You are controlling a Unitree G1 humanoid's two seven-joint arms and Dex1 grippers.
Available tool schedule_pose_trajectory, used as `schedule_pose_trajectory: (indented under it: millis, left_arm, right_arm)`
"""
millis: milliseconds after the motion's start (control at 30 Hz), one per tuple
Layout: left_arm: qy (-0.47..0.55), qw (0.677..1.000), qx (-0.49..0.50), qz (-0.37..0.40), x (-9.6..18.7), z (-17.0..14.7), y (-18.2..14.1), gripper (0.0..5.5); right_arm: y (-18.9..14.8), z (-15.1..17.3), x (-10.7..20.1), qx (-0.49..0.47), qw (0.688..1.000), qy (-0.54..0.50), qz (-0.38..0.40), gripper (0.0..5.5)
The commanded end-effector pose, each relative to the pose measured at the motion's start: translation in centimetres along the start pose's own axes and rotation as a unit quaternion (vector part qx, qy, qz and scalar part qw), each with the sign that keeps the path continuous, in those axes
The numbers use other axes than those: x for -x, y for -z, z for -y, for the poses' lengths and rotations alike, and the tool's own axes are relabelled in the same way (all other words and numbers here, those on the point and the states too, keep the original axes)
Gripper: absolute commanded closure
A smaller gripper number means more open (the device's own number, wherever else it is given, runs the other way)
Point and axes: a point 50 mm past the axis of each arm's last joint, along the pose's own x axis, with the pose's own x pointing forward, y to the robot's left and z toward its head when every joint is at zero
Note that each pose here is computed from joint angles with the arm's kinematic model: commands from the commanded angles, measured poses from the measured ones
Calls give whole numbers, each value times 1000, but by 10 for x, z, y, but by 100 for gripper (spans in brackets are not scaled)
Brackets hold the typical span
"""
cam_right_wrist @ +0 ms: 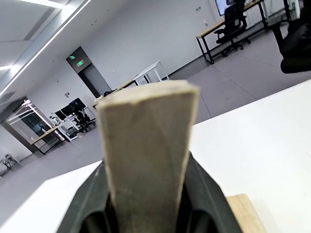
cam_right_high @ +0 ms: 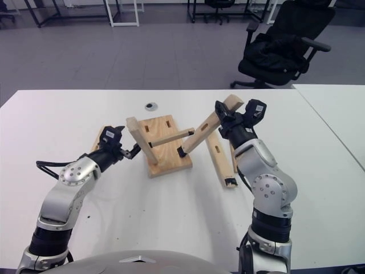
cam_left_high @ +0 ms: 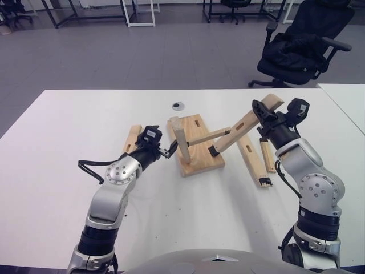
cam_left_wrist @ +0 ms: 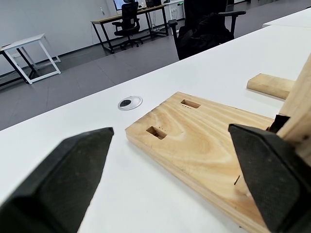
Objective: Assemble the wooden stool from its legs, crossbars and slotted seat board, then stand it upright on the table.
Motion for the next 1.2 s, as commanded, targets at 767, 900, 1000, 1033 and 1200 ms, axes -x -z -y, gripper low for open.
schedule_pose_trajectory:
  millis: [767,900,1000,1033,1200]
  left_arm:
    - [-198,974,98,42,-29,12,-17,114]
    - [-224,964,121,80,-44,22,-35,114]
    - [-247,957,118,97,-48,18,-46,114]
    - [-250,956,116,100,-51,17,-49,114]
    - [-250,957,109,103,-65,16,-56,114]
  right_arm:
    - [48,-31,7,145,966,-86,-195,287]
    - [34,-50,8,158,964,-151,-149,248]
    - [43,-54,13,197,950,-171,-174,248]
    - [45,-55,14,206,946,-174,-182,248]
    - [49,-68,23,217,930,-233,-186,248]
